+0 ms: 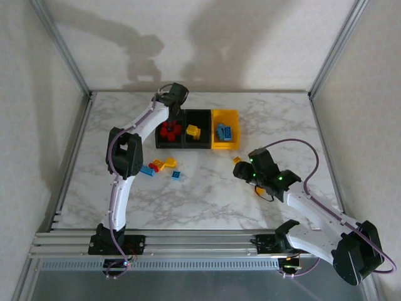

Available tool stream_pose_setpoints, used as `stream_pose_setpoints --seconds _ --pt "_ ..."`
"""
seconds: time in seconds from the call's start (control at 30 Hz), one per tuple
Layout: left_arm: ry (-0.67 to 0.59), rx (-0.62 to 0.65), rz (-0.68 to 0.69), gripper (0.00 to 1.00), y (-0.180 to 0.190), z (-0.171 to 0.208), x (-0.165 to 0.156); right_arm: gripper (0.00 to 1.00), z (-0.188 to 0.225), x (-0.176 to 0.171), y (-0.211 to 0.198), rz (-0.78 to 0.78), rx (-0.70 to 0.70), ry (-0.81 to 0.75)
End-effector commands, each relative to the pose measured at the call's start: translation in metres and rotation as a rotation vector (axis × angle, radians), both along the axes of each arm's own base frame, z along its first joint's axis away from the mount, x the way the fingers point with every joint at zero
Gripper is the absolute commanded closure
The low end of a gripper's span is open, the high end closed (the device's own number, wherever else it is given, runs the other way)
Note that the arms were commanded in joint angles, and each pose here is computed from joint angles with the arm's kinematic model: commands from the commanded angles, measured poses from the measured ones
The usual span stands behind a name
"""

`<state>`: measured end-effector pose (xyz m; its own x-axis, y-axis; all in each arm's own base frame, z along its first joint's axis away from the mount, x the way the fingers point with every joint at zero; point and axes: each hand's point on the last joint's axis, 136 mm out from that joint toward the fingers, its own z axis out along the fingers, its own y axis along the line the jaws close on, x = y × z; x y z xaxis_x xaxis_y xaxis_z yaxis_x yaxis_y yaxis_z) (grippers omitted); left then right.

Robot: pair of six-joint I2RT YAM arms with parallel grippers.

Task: Sort the legos into containers by color
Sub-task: Place the lego in the container, then pick up the lego from the center of the table.

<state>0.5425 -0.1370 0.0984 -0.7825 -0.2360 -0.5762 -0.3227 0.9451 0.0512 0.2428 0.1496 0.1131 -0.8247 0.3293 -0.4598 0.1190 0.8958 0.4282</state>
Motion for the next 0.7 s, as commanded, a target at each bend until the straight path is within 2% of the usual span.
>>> stream_pose_setpoints --seconds 0.0,0.13,0.33,0.67 --pt "-0.071 -0.025 -0.015 0.32 -0.003 0.051 -0.008 0.35 0.017 0.003 0.001 0.001 0.005 -0.040" --pt "-0.113 -0.077 -0.066 0.32 -0.019 0.075 -0.030 0.35 0.020 0.004 0.001 0.010 -0.008 -0.047" --pt "-0.142 -0.226 -0.176 0.31 -0.046 0.089 -0.085 0.34 0.022 0.010 -0.001 0.025 -0.061 -0.052" --pt "-0.121 -0.435 -0.281 0.30 -0.067 0.066 -0.191 0.33 0.013 0.039 -0.007 0.042 -0.163 -0.030"
